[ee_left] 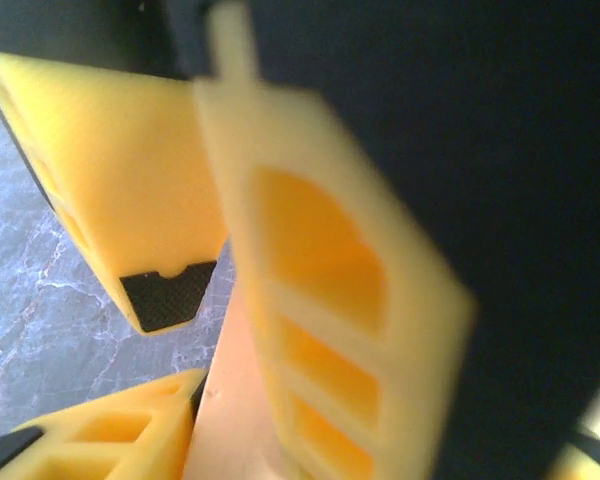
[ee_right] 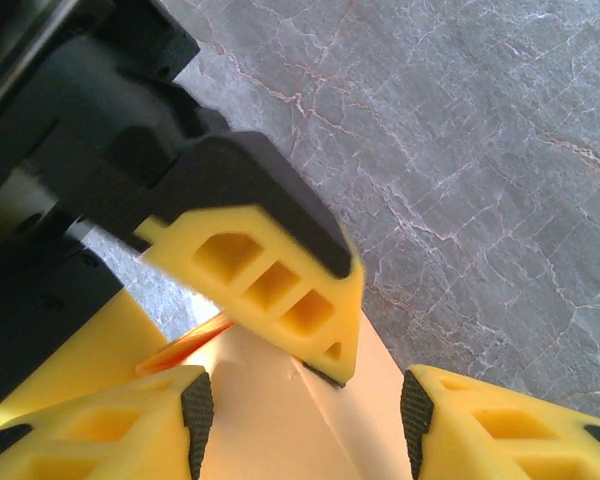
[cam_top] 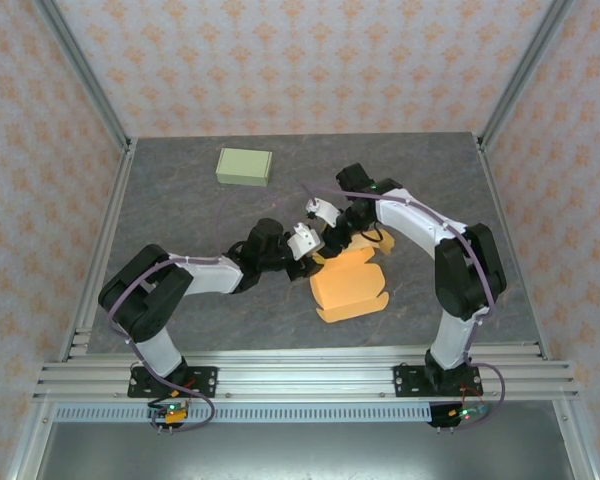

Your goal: Fold the paper box

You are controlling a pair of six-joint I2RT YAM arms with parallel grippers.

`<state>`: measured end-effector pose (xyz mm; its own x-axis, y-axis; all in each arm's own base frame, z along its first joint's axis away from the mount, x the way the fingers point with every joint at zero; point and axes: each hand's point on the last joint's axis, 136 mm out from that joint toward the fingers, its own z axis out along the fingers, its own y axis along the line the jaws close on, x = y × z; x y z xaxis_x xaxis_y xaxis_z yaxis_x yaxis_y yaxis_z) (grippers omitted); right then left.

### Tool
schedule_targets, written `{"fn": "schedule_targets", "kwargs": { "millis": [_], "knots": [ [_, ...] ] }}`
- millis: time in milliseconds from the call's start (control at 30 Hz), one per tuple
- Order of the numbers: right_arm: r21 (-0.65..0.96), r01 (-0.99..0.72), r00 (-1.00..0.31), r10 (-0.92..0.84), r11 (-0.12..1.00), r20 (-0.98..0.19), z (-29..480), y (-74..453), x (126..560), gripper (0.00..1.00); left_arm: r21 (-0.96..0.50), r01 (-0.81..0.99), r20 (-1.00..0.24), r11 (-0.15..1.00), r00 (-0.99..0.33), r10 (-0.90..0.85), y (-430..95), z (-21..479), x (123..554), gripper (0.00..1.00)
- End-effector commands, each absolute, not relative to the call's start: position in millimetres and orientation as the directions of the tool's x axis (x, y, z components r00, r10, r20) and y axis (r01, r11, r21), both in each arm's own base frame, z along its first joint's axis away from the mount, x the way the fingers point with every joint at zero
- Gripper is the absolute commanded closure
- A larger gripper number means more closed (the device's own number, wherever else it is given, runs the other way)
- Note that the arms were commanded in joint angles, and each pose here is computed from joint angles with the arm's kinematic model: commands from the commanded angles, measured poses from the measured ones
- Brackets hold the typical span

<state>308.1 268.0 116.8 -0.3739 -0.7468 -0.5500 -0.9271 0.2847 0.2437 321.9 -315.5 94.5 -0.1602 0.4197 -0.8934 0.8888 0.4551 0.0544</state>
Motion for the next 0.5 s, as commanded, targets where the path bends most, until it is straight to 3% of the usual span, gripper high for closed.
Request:
{"fn": "schedule_targets", "kwargs": {
  "millis": [0, 467],
  "knots": [
    [0.292, -0.921, -0.384, -0.741, 0.260, -0.552, 118, 271, 299, 0.45, 0.045, 0.886, -0.870, 0.462, -0.192, 0.454, -311, 78, 318, 0.44],
    [0.305, -0.912, -0.401, -0.748, 0.273, -0.529, 112, 269, 299, 0.47, 0.092, 0.862, -0.845, 0.499, -0.198, 0.498, -297, 56, 317, 0.41]
  ]
}}
